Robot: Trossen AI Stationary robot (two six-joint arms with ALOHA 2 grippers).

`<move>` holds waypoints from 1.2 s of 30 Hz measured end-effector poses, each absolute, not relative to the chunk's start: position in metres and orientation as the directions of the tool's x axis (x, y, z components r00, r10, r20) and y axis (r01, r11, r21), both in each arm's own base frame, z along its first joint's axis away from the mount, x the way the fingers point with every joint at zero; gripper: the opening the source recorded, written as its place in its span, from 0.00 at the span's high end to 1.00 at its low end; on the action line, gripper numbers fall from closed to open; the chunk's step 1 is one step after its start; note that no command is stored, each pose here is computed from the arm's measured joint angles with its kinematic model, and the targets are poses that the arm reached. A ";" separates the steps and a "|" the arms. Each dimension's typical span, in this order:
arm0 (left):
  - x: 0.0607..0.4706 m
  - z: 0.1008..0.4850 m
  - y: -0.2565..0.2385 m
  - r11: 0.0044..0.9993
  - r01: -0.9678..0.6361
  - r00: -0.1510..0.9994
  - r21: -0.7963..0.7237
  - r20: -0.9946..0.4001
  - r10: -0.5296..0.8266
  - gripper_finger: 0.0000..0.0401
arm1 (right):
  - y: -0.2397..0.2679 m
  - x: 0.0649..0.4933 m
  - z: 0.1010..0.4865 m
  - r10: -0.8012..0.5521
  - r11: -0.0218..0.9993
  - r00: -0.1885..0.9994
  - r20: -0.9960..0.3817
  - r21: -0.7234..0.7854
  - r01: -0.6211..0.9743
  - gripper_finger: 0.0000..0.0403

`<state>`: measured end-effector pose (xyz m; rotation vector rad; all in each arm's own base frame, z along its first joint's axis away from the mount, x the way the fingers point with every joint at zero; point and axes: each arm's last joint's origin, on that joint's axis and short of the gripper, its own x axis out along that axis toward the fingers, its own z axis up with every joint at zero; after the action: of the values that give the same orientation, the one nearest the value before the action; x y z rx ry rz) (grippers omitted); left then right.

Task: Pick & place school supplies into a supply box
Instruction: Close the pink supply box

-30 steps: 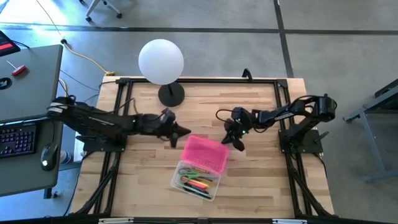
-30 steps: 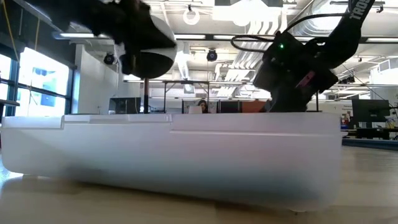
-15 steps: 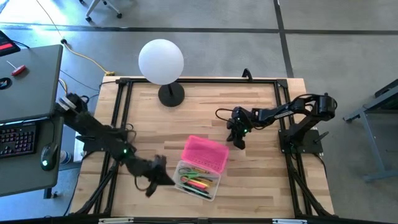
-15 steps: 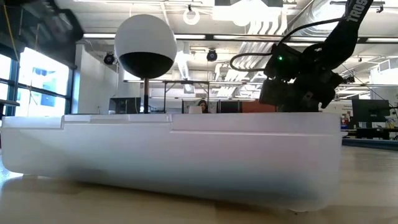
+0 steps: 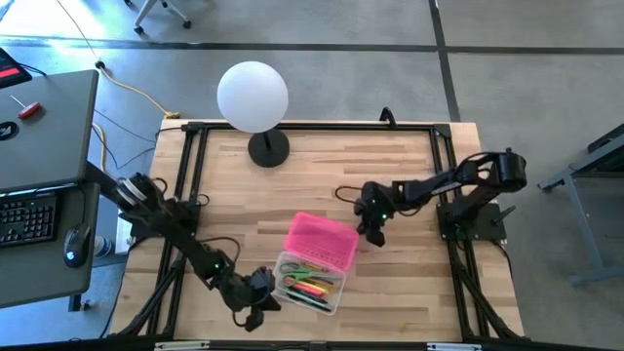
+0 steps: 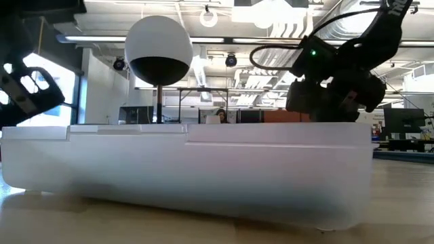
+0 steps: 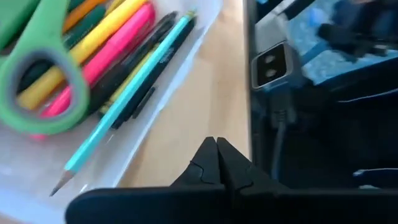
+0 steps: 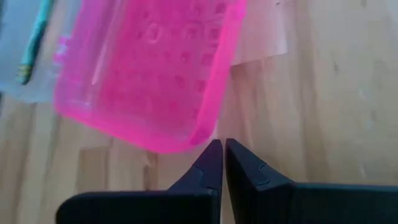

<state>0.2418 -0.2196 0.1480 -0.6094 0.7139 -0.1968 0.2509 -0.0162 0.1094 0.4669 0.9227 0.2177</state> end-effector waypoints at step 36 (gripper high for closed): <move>0.260 0.133 -0.181 0.874 -0.235 0.670 -0.426 -0.722 -0.172 0.91 | 0.013 0.270 0.124 0.096 0.934 0.780 -0.618 0.327 0.144 1.00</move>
<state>0.2600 -0.1808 0.1326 -0.5226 0.8464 0.0371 0.2699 0.0129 0.1239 0.3719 0.6794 -0.0270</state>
